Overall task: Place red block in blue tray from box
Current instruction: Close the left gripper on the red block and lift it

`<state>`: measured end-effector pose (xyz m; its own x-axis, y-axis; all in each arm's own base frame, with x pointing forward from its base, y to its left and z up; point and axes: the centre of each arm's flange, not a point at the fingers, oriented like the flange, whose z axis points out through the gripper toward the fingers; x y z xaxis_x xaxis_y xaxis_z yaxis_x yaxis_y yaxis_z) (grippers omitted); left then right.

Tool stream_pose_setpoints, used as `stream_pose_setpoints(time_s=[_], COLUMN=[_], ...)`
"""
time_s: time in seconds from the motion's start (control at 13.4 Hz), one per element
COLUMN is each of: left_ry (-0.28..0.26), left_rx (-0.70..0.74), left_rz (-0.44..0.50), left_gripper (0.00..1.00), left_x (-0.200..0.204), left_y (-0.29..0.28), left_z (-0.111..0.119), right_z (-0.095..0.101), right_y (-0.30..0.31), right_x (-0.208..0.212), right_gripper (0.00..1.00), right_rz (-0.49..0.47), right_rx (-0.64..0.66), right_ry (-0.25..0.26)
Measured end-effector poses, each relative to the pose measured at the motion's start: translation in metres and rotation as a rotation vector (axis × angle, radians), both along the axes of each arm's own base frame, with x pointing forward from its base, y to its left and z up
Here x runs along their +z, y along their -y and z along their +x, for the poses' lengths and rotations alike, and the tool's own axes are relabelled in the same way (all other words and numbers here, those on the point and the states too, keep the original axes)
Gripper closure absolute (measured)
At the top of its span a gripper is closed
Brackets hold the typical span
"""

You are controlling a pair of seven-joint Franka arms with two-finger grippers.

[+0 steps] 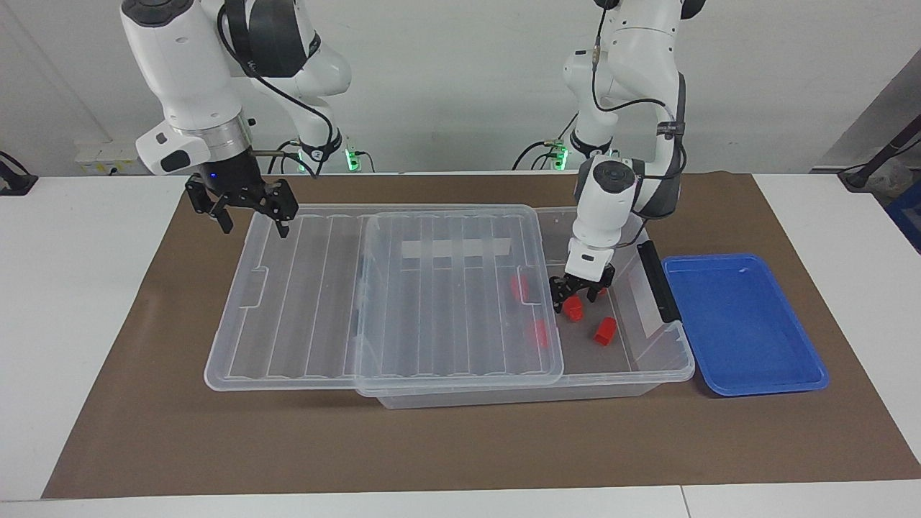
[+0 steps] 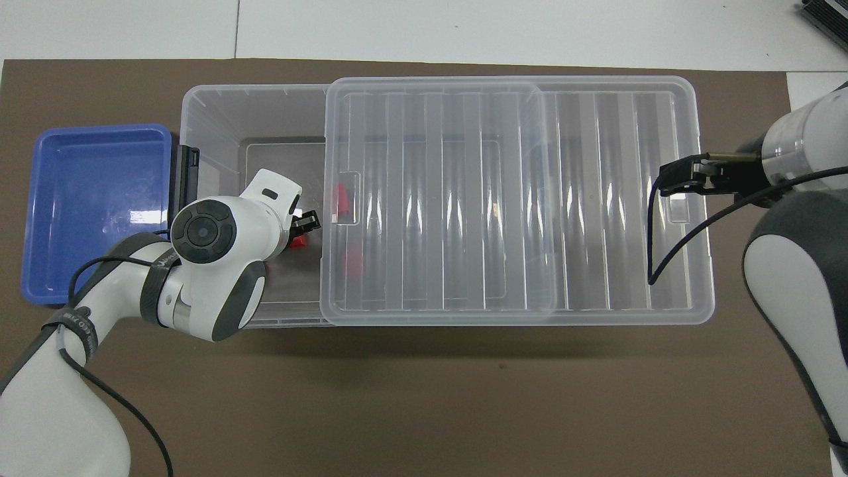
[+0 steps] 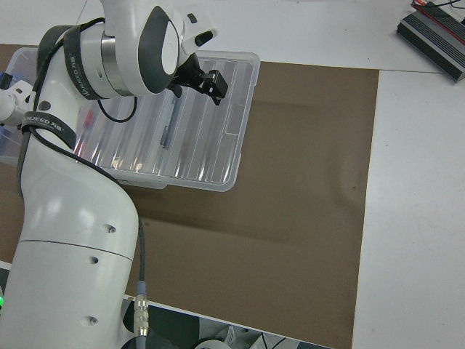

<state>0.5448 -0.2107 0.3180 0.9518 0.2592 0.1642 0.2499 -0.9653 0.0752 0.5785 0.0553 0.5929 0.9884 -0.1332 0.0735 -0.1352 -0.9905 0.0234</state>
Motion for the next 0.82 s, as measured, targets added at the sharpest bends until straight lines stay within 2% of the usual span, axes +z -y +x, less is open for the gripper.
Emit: stream_pose_setpoints(time_s=[0.15, 0.6, 0.67, 0.82], left_ry=[0.000, 0.001, -0.006, -0.058], left_rx=[0.000, -0.004, -0.004, 0.005], left_rz=[0.000, 0.005, 0.009, 0.039], left_gripper=[0.66, 0.66, 0.66, 0.66], left_x=[-0.001, 0.000, 0.004, 0.035], left_y=[0.000, 0.000, 0.000, 0.002], left_z=[0.000, 0.001, 0.002, 0.012], right_z=[0.000, -0.013, -0.015, -0.016], right_y=[0.003, 0.003, 0.003, 0.003], right_x=[0.000, -0.001, 0.000, -0.001], right_gripper=[0.00, 0.00, 0.00, 0.00], right_rz=[0.000, -0.006, -0.007, -0.007], right_rx=[-0.004, -0.005, -0.006, -0.006], right_ry=[-0.001, -0.020, -0.020, -0.022])
